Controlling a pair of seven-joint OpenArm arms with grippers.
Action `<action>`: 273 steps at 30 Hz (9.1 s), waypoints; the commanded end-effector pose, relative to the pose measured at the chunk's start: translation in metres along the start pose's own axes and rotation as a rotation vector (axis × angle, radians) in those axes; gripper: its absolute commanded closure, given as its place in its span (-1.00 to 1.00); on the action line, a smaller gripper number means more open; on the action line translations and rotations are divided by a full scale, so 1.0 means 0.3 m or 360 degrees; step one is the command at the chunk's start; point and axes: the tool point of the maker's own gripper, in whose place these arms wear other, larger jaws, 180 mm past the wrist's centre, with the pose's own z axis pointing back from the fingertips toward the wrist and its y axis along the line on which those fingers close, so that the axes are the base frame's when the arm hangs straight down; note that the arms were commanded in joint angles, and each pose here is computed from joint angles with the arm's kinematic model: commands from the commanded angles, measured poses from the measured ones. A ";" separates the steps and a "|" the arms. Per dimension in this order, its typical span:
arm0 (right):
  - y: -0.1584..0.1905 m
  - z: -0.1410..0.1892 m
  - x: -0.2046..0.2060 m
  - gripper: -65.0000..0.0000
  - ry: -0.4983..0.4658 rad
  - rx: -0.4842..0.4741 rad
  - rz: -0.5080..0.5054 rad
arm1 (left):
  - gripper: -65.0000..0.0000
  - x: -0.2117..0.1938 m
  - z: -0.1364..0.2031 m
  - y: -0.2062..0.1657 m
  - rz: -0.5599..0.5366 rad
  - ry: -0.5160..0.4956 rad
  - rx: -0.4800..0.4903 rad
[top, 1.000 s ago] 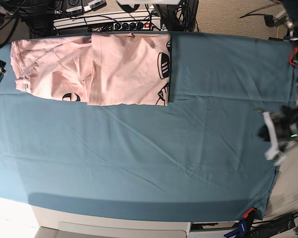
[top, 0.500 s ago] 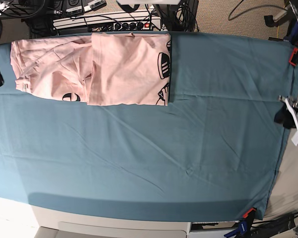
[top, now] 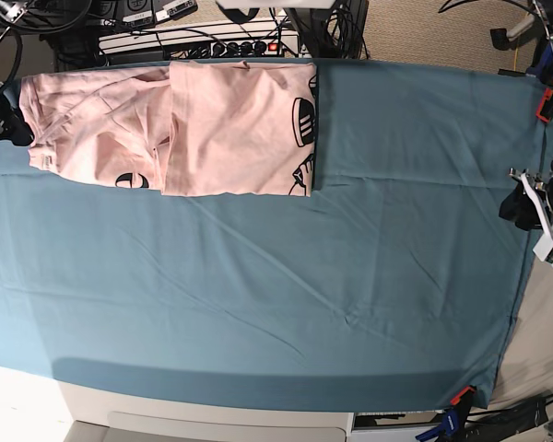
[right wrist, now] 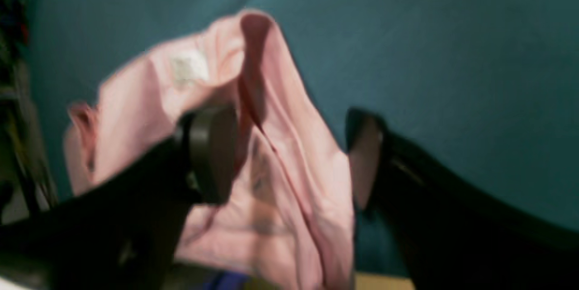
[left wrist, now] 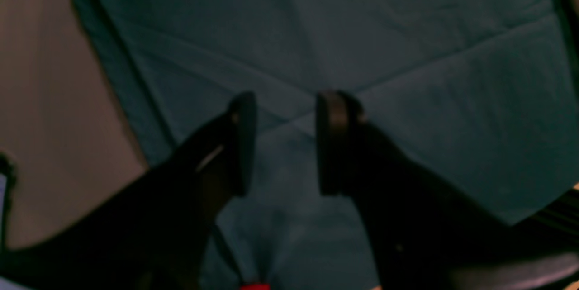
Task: Fold the T-shirt properly
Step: 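Grasp the collar end of the pink shirt with the right gripper, then fold the collar end over the shirt with the right gripper, then open the right gripper and grasp the shirt's side edge, then move the left gripper to the shirt and grasp its opposite edge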
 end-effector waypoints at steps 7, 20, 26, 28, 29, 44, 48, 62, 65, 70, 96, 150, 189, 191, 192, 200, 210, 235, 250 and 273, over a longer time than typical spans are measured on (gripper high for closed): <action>0.018 -0.046 -0.054 -0.18 0.0113 0.0010 0.0030 | 0.27 0.060 0.033 0.004 -0.0069 -0.0096 -0.0015; 0.097 -0.090 -0.057 -0.18 0.0004 0.0229 -0.0065 | 0.27 0.060 0.033 0.004 -0.0070 -0.0096 -0.0014; 0.111 -0.087 -0.045 -0.18 -0.0030 0.0269 -0.0079 | 0.27 0.060 0.033 0.004 -0.0070 -0.0096 -0.0014; 0.116 -0.086 -0.040 -0.18 -0.0044 0.0285 -0.0084 | 0.27 0.060 0.033 0.004 -0.0070 -0.0096 -0.0014; 0.121 -0.085 -0.035 -0.18 -0.0056 0.0299 -0.0088 | 0.27 0.060 0.033 0.004 -0.0069 -0.0096 -0.0014; 0.143 -0.074 -0.017 0.70 -0.0120 0.0374 -0.0120 | 0.27 0.060 0.033 0.004 -0.0070 -0.0096 -0.0014; 0.153 -0.070 -0.006 1.00 -0.0146 0.0403 -0.0126 | 0.27 0.060 0.033 0.006 -0.0071 -0.0095 -0.0011; 0.449 -0.038 -0.144 1.00 -0.0080 0.0497 0.0524 | 0.27 0.086 0.111 0.106 -0.0177 -0.0034 0.0146; 0.602 -0.025 -0.220 1.00 -0.0115 0.0598 0.0711 | 0.27 0.099 0.136 0.131 -0.0194 -0.0029 0.0186; 0.851 0.026 -0.328 1.00 -0.0248 0.0765 0.0944 | 0.27 0.092 0.145 0.151 -0.0202 0.0002 0.0231; 1.183 -0.236 -0.606 1.00 -0.0116 0.0752 0.1332 | 0.27 0.295 0.339 0.324 -0.0362 -0.0137 0.0605; 1.050 0.085 -0.266 1.00 -0.0708 0.0357 0.1312 | 0.27 0.244 0.304 0.302 -0.0260 -0.0089 0.0531; 0.745 -0.409 -0.052 0.00 0.0109 0.0942 0.0324 | 0.27 -0.016 0.204 0.202 -0.0210 0.0232 0.0295; 0.758 -0.429 -0.089 0.00 0.0184 0.0942 0.0355 | 0.27 -0.017 0.205 0.204 -0.0211 0.0234 0.0298; 0.762 -0.435 -0.102 0.00 0.0210 0.0941 0.0365 | 0.27 -0.017 0.205 0.204 -0.0211 0.0234 0.0298; 0.763 -0.441 -0.116 0.00 0.0234 0.0939 0.0372 | 0.27 -0.017 0.205 0.204 -0.0211 0.0234 0.0298; 0.799 -0.423 -0.094 0.00 0.0202 0.0957 0.0442 | 0.27 -0.016 0.205 0.204 -0.0211 0.0232 0.0298; 0.877 -0.447 -0.170 0.00 0.0220 0.1059 0.0441 | 0.27 -0.020 0.207 0.211 -0.0218 0.0247 0.0317; 0.902 -0.375 -0.255 0.22 0.0233 0.1058 0.0646 | 0.27 -0.019 0.207 0.210 -0.0216 0.0243 0.0313; 0.913 -0.376 -0.257 0.80 0.0223 0.1077 0.0657 | -0.02 -0.412 0.192 -0.102 0.0318 0.0507 -0.0559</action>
